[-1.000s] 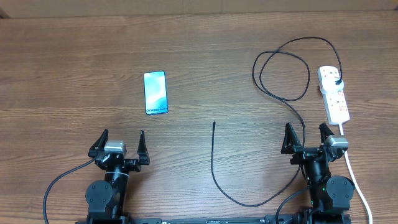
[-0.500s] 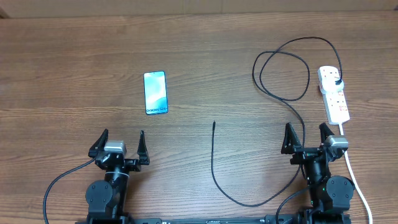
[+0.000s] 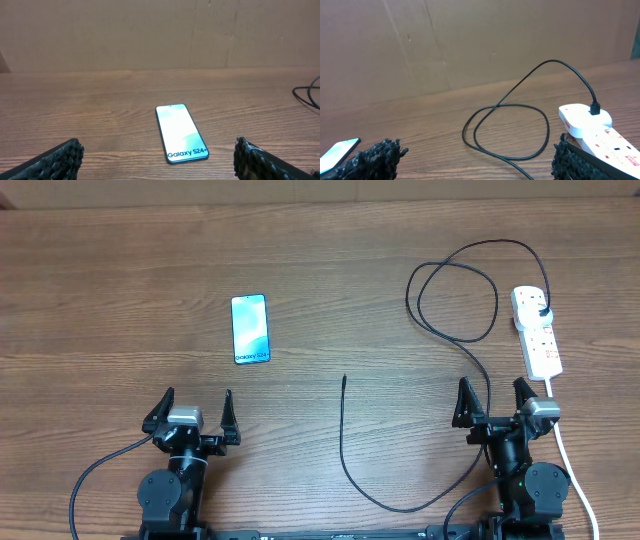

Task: Plug charger to phone and switch on socket

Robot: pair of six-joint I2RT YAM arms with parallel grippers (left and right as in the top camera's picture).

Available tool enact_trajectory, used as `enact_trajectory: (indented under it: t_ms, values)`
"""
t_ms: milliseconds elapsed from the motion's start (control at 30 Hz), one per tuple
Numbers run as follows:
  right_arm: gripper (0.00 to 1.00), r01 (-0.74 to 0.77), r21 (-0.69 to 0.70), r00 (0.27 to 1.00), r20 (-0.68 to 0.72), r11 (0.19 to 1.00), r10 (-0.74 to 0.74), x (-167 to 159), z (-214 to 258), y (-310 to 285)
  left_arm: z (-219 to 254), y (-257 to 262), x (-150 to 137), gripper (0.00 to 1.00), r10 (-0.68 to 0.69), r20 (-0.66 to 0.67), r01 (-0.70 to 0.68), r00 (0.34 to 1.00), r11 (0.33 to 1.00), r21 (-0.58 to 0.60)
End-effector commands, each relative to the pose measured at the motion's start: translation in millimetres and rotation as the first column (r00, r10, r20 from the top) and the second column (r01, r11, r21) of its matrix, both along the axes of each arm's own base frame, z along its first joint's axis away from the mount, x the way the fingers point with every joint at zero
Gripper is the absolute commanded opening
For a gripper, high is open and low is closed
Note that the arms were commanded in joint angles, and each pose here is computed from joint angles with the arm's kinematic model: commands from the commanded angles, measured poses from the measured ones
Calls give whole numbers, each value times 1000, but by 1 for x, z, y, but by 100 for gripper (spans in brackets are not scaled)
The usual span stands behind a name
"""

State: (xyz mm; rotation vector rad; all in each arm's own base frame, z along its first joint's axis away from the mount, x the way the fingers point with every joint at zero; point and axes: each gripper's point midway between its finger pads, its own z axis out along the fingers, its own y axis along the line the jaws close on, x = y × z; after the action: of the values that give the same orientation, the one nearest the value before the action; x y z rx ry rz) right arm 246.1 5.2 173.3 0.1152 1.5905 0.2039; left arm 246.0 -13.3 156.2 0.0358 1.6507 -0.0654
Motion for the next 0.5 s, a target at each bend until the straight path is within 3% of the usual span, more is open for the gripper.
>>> enact_trajectory:
  t_ms: [0, 467]
  values:
    - [100, 5, -4, 1000, 4, 1000, -5, 0, -2, -1, 0, 0, 0, 100, -5, 6, 5, 1000, 1000, 17]
    - [100, 5, -4, 1000, 4, 1000, -5, 0, -2, -1, 2, 1, 0, 100, -1, 12, 1, 1000, 1000, 18]
